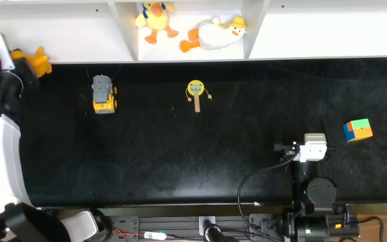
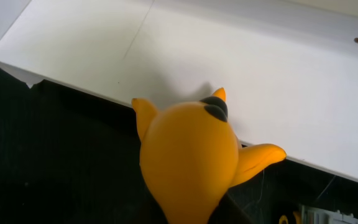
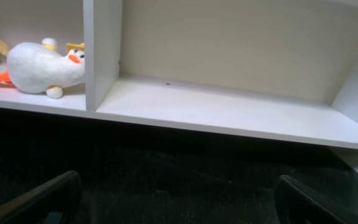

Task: Store Toys

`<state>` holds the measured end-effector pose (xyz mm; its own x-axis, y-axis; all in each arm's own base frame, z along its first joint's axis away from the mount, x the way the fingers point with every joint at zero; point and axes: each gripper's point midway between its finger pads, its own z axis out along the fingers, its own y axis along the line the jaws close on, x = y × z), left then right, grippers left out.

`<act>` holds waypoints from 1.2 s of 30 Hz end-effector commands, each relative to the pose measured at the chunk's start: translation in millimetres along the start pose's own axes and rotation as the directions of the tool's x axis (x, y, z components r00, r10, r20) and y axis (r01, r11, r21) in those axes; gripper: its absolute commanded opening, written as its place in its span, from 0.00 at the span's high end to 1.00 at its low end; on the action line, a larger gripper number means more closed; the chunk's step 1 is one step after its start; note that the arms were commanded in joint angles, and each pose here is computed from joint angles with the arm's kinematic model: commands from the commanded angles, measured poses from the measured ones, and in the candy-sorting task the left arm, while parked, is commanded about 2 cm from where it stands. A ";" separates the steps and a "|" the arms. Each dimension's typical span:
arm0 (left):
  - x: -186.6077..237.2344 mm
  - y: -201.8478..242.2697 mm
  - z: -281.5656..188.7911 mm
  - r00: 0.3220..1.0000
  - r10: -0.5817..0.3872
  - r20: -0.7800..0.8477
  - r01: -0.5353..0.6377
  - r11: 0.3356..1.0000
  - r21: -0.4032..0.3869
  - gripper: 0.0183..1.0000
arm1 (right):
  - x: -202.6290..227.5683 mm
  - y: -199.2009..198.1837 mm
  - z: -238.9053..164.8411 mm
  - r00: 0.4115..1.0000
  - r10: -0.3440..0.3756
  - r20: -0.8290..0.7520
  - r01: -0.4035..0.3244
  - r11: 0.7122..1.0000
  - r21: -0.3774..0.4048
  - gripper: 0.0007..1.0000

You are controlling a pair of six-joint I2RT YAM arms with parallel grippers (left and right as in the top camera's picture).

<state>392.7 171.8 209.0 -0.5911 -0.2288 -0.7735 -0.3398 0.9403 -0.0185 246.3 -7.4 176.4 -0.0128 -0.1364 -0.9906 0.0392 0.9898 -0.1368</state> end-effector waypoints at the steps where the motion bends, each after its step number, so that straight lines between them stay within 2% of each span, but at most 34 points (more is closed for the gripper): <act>1: -29.2 9.0 -7.8 0.999 -0.023 0.033 0.024 0.998 -0.051 0.98 | 3.8 -0.9 0.5 1.000 0.001 -0.002 -0.001 1.000 0.007 0.00; 9: -50.0 14.2 -5.0 1.000 -0.018 -0.011 0.017 0.997 -0.073 0.98 | 3.8 -0.9 0.5 1.000 0.001 -0.002 -0.001 1.000 0.007 0.01; 28: -36.6 0.7 50.6 0.998 -0.007 -0.056 0.005 0.999 -0.038 0.98 | 3.8 -0.8 0.5 1.000 0.001 -0.002 -0.001 1.000 0.007 0.00; 36: -41.2 1.1 56.1 0.999 -0.006 -0.034 0.004 0.999 -0.039 0.97 | 3.8 -0.8 0.5 1.000 0.001 -0.002 -0.001 1.000 0.007 0.00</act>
<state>448.8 195.8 203.3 -0.6285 -0.2343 -0.7417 -0.3645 0.9311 0.0148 246.3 -7.4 176.5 -0.0124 -0.1364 -0.9906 0.0393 0.9898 -0.1368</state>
